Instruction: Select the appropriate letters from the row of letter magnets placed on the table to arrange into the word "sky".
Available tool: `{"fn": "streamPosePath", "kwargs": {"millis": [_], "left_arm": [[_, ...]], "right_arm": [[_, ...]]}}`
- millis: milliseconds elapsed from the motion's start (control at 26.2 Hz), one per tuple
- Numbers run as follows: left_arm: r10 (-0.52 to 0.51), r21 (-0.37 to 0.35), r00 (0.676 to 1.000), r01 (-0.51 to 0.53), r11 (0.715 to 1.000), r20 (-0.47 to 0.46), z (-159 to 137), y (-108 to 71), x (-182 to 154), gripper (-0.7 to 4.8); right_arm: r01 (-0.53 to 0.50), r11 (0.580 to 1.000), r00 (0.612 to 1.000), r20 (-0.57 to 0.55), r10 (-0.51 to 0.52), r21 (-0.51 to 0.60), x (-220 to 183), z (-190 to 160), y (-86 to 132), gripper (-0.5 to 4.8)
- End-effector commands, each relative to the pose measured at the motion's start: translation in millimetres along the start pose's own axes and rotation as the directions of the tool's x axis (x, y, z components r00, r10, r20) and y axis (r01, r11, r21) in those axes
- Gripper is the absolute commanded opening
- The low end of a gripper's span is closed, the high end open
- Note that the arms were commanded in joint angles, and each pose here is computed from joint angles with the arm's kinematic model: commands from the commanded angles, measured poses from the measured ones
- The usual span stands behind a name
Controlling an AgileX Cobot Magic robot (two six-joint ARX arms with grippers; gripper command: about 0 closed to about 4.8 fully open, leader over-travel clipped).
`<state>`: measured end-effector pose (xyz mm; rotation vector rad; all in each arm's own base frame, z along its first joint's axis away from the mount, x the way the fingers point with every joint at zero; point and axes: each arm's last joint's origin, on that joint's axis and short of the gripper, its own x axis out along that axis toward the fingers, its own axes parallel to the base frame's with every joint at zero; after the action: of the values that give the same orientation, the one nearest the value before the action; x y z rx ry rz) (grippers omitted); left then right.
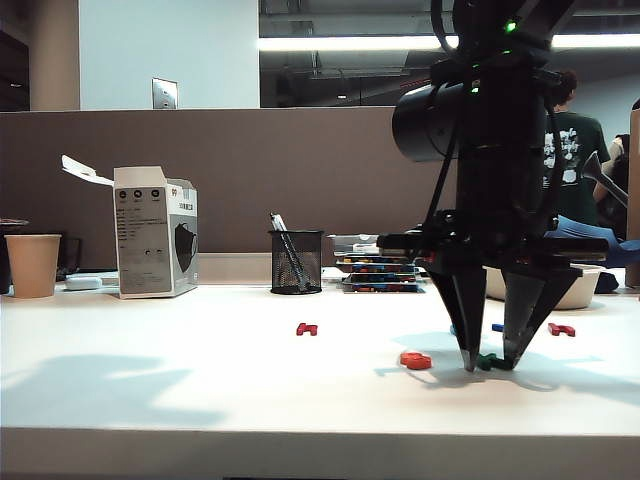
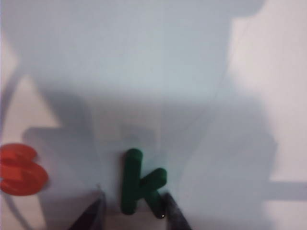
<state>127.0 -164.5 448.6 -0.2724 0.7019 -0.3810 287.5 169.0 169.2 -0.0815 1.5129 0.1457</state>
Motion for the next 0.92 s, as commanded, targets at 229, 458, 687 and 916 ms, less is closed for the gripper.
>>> {"fn": "streamPosePath", "kwargs": {"millis": [229, 458, 687, 916], "left_arm": [[-0.004, -0.003, 1.0, 0.004, 1.0, 0.01, 1, -0.1, -1, -0.05], [-0.003, -0.003, 1.0, 0.003, 1.0, 0.01, 1, -0.1, -1, -0.05], [-0.004, -0.003, 1.0, 0.004, 1.0, 0.01, 1, -0.1, -1, -0.05], [-0.004, -0.003, 1.0, 0.004, 1.0, 0.01, 1, -0.1, -1, -0.05]], "right_arm": [[0.005, 1.0, 0.999, -0.039, -0.004, 0.006, -4, -10, -4, 1.59], [-0.016, 1.0, 1.0, 0.026, 0.016, 0.002, -35, -19, -7, 1.59], [0.023, 1.0, 0.961, 0.277, -0.023, 0.002, -75, -14, -18, 1.59], [0.032, 0.999, 0.942, 0.334, -0.032, 0.003, -78, 15, -35, 1.59]]}}
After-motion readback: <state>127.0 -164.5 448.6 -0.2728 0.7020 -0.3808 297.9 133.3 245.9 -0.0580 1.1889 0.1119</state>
